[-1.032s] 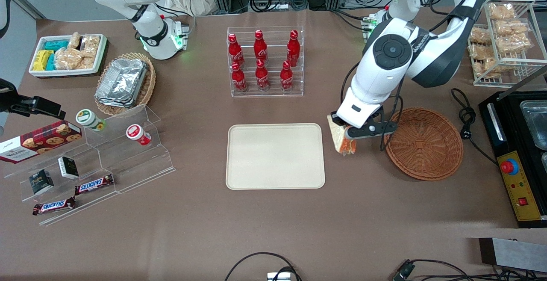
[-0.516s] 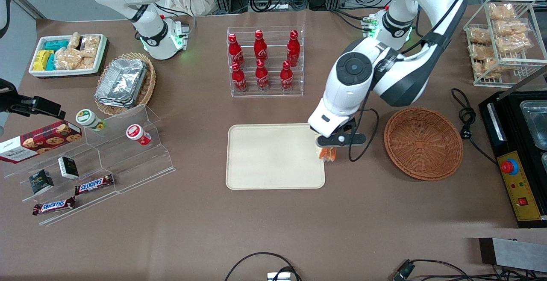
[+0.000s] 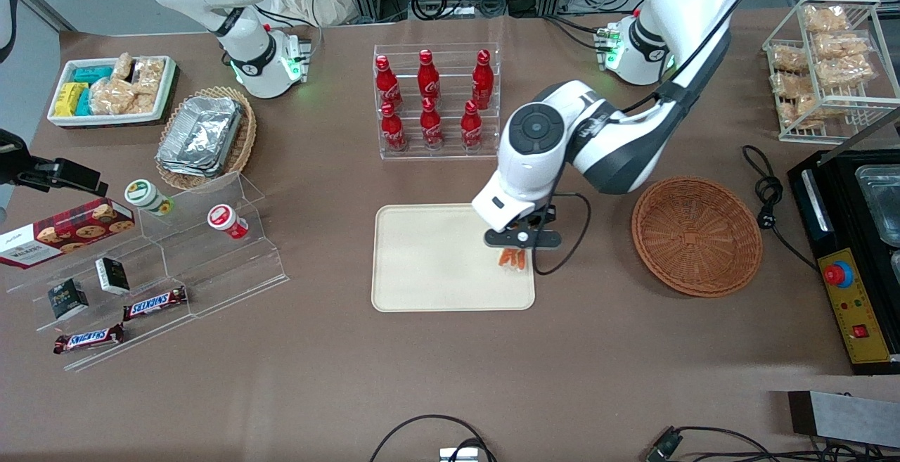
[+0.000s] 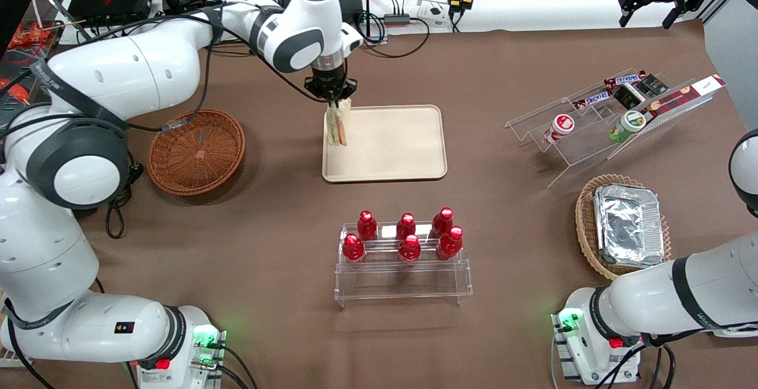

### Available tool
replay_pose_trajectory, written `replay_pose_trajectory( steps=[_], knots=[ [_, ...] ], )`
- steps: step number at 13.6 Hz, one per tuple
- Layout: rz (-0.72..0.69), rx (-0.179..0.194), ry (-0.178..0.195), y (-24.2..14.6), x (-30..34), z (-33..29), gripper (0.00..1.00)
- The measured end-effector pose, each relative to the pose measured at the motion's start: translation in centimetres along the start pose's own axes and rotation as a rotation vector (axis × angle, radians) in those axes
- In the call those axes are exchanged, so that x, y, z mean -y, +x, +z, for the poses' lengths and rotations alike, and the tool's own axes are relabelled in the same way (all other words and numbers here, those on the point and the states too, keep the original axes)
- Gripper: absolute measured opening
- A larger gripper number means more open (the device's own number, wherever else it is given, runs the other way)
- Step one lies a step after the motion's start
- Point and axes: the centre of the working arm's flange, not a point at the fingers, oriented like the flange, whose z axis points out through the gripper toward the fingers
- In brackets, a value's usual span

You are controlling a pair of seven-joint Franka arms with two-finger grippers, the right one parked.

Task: Place sandwich from basket to tray
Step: 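Carry the sandwich with the left gripper over the beige tray, then lower the sandwich onto the tray and open the left gripper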

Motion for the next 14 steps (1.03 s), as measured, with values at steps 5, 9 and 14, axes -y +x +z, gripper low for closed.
replay_pose_trajectory(
  steps=[5, 9, 14],
  knots=[
    [0.006, 0.023, -0.007, 0.7, -1.1, 2.2, 0.15],
    [0.009, 0.037, 0.009, 1.1, -0.8, 4.1, 0.15],
    [0.003, 0.067, 0.02, 1.6, -0.2, 6.8, 0.15]
  ],
)
